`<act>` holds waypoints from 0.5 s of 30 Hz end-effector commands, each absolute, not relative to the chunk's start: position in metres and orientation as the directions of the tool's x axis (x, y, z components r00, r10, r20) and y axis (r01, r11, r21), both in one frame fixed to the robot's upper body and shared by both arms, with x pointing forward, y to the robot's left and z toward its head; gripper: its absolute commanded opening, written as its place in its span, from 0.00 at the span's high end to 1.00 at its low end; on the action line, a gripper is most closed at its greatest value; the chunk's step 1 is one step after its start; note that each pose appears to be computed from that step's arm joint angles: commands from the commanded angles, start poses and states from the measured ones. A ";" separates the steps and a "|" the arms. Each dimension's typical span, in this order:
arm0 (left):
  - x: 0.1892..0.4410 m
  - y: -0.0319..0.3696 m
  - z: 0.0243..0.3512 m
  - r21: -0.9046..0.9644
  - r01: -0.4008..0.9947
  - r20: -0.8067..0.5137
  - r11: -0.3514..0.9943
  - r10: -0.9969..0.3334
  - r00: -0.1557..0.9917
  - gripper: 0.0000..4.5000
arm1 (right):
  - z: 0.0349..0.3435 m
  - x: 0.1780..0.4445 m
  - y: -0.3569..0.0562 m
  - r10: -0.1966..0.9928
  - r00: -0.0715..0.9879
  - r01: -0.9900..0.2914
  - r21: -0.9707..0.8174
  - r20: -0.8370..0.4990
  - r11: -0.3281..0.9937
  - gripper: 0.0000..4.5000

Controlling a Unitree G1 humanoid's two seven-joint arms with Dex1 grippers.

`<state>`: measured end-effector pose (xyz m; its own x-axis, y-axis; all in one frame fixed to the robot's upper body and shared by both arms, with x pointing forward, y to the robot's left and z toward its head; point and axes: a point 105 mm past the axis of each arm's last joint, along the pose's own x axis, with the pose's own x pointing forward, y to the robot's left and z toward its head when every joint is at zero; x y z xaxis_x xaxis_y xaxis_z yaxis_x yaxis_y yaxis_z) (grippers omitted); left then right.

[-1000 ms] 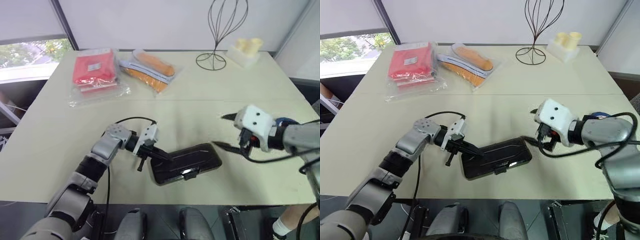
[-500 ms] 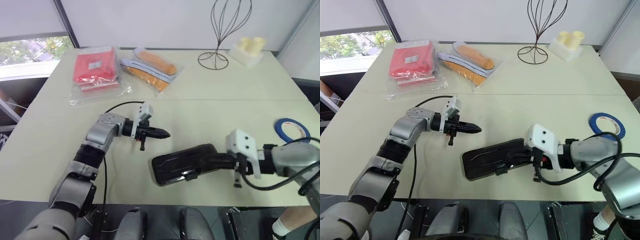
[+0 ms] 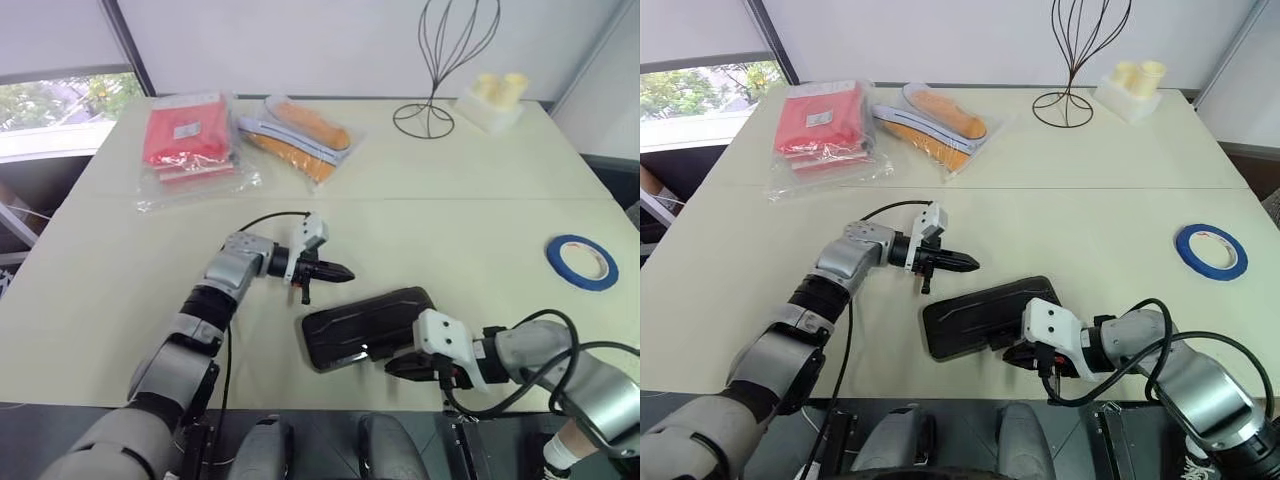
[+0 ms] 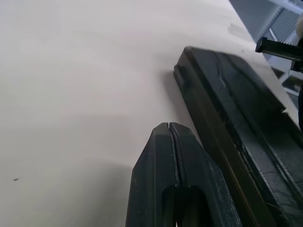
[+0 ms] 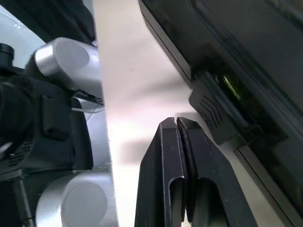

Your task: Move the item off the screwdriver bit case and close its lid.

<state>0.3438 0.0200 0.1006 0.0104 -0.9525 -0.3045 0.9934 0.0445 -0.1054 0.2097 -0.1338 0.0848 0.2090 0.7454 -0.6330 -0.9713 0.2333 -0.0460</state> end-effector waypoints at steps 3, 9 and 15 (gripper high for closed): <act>0.339 0.008 0.097 -0.079 0.997 -0.316 -0.001 -0.948 -0.026 1.00 | 0.086 0.222 -0.130 0.748 0.264 -0.962 -0.109 -0.609 0.251 0.99; 0.337 -0.004 0.083 -0.093 0.996 -0.329 -0.012 -0.943 -0.042 1.00 | 0.078 0.232 -0.134 0.728 0.297 -0.952 -0.132 -0.618 0.276 0.99; 0.329 -0.009 0.066 -0.108 0.993 -0.370 -0.057 -0.924 -0.093 1.00 | 0.073 0.241 -0.139 0.705 0.333 -0.940 -0.164 -0.626 0.298 0.99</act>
<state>0.3374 -0.0049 0.0811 -0.0549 -0.9424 -0.3299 0.9954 -0.0257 -0.0921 0.2275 -0.1324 0.0735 0.2617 0.7405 -0.6191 -0.9625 0.2475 -0.1108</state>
